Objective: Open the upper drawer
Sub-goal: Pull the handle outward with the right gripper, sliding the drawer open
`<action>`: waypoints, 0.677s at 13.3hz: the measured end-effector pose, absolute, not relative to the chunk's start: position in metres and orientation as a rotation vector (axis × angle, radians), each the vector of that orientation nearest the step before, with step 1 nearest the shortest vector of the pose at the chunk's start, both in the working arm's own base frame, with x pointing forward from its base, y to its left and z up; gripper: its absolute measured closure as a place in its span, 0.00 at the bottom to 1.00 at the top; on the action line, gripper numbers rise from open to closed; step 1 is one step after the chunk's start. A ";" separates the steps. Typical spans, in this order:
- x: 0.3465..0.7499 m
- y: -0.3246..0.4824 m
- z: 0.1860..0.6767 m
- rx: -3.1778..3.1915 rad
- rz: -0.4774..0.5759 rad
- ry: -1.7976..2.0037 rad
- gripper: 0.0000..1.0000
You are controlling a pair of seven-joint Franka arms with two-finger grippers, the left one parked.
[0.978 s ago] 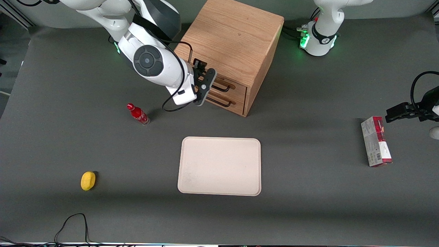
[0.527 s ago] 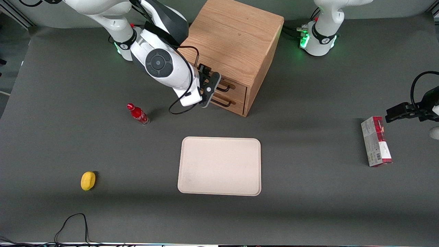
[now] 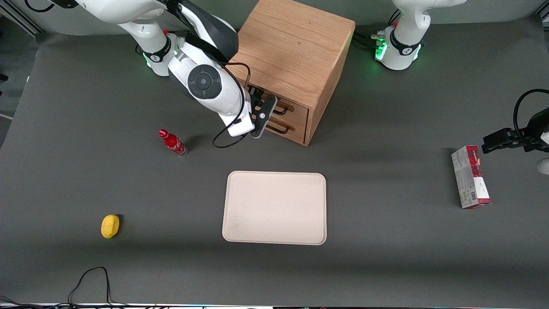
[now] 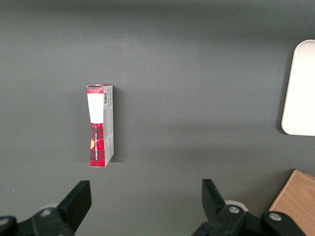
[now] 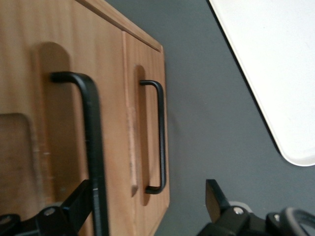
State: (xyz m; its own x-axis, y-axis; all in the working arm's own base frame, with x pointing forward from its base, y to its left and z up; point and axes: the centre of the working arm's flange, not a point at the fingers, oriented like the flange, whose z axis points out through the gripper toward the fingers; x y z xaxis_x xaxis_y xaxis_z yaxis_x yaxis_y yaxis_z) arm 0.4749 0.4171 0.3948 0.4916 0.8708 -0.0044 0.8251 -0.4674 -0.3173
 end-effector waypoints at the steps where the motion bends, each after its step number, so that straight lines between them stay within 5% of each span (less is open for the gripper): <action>1: 0.476 0.418 0.391 -2.463 0.238 -1.439 0.00; 9: 0.532 0.396 0.385 -2.519 0.124 -1.443 0.00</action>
State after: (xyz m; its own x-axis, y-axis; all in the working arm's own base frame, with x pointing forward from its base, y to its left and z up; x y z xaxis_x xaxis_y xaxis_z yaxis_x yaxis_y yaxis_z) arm 0.5324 0.3964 0.3853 0.5099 0.8591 0.0431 0.8391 -0.4858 -0.2450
